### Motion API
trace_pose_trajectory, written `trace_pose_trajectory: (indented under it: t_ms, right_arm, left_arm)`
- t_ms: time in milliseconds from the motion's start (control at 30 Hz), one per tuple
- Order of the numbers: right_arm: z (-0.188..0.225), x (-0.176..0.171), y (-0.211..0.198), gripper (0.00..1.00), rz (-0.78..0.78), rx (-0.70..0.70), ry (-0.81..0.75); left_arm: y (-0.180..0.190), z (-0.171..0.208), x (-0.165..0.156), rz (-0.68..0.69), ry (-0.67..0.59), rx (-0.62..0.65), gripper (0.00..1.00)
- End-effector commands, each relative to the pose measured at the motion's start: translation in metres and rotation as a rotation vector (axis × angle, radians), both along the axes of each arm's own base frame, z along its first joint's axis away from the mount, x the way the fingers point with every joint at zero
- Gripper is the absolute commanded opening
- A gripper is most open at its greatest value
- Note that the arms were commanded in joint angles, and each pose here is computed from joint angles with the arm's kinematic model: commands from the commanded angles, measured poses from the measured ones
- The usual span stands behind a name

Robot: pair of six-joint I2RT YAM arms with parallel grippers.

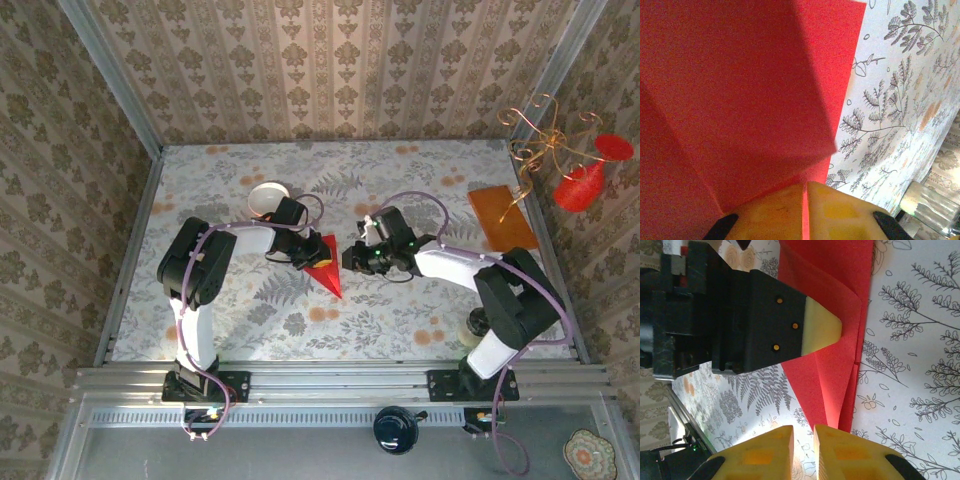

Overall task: Fold a paper plane with a square sheet of paper (pick it up from the middle)
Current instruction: Fourth fold the wing at the center of the table.

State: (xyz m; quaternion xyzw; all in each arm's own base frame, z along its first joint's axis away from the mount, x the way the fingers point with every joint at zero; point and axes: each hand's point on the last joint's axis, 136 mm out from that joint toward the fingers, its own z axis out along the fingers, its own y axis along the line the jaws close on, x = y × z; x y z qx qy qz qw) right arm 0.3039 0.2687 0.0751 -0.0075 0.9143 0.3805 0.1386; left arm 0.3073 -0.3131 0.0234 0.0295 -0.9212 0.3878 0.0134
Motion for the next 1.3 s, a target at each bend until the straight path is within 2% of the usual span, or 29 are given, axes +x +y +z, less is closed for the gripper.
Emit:
trace_pose_trajectory:
  t_ms: [0,200,567,1267]
  right_arm:
    - [-0.010,-0.004,0.006,0.20,0.019,-0.008,0.028]
    - [-0.020,-0.007,0.024,0.16,0.074,-0.030,0.053]
    - [-0.039,-0.011,0.041,0.16,0.118,-0.058,0.103]
    - [-0.081,-0.035,0.021,0.14,0.125,-0.180,0.211]
  left_arm:
    - [0.004,-0.009,-0.001,0.000,0.030,0.028,0.13]
    - [0.003,-0.008,0.000,0.001,0.027,0.025,0.13]
    - [0.001,-0.003,0.003,0.004,0.017,0.013,0.13]
    - [-0.003,0.007,0.006,0.001,0.002,-0.010,0.13]
